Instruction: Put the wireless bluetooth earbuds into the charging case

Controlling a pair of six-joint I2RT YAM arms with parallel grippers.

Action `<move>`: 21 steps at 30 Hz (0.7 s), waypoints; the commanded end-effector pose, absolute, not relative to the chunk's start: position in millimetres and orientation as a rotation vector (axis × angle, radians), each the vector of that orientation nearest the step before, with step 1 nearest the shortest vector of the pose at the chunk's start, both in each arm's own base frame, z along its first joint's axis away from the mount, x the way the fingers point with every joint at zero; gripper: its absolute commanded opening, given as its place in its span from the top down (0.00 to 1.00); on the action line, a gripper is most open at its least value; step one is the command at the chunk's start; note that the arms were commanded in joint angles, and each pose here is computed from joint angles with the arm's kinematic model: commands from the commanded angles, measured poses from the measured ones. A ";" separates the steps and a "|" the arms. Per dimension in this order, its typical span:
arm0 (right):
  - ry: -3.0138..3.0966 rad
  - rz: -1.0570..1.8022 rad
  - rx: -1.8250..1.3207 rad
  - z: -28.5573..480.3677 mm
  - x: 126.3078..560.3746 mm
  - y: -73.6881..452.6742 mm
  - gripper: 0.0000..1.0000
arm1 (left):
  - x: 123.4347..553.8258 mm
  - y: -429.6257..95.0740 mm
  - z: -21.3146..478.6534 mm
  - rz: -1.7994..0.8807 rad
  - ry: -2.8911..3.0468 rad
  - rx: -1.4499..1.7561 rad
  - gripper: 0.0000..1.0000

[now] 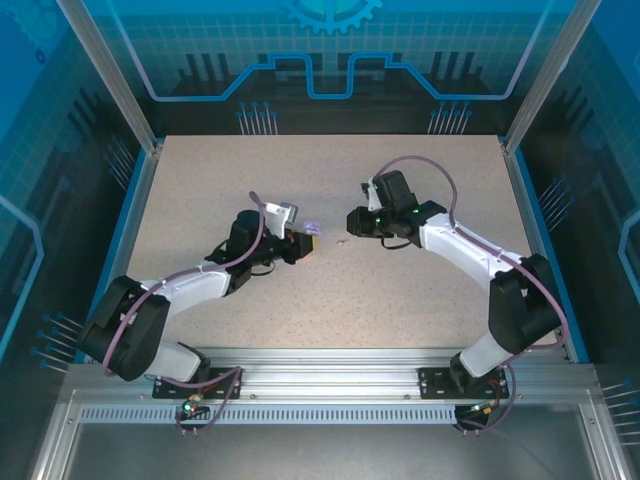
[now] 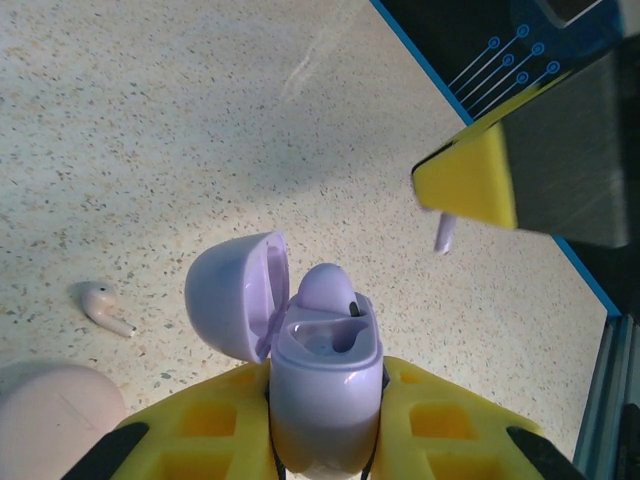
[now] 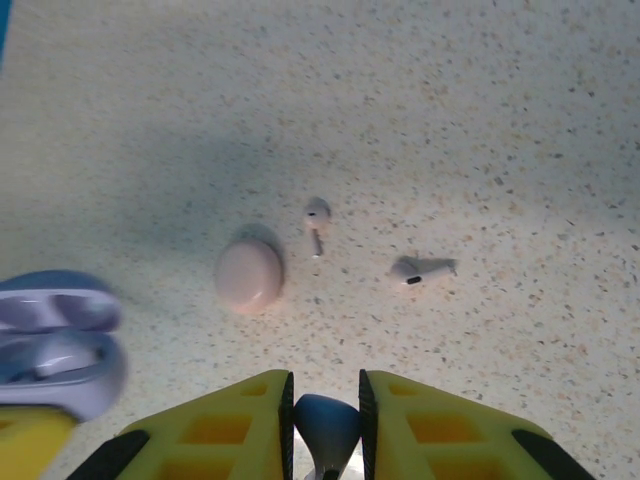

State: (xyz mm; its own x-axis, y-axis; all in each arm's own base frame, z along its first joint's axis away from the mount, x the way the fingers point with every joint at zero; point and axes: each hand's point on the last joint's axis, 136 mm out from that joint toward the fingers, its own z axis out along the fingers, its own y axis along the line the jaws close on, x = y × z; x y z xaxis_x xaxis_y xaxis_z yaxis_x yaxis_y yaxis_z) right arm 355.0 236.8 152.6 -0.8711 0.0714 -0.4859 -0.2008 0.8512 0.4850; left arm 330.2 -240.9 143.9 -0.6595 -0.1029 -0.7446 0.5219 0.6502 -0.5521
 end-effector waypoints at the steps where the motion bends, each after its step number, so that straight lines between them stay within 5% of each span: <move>1: 2.446 0.816 -0.121 181.0 356.0 240.2 0.75 | 337.1 -252.3 163.2 -1.036 2.002 0.356 0.95; 21: 2.197 0.938 -0.331 266.3 331.4 266.3 0.74 | 311.3 -286.2 199.9 -1.075 1.764 0.664 0.94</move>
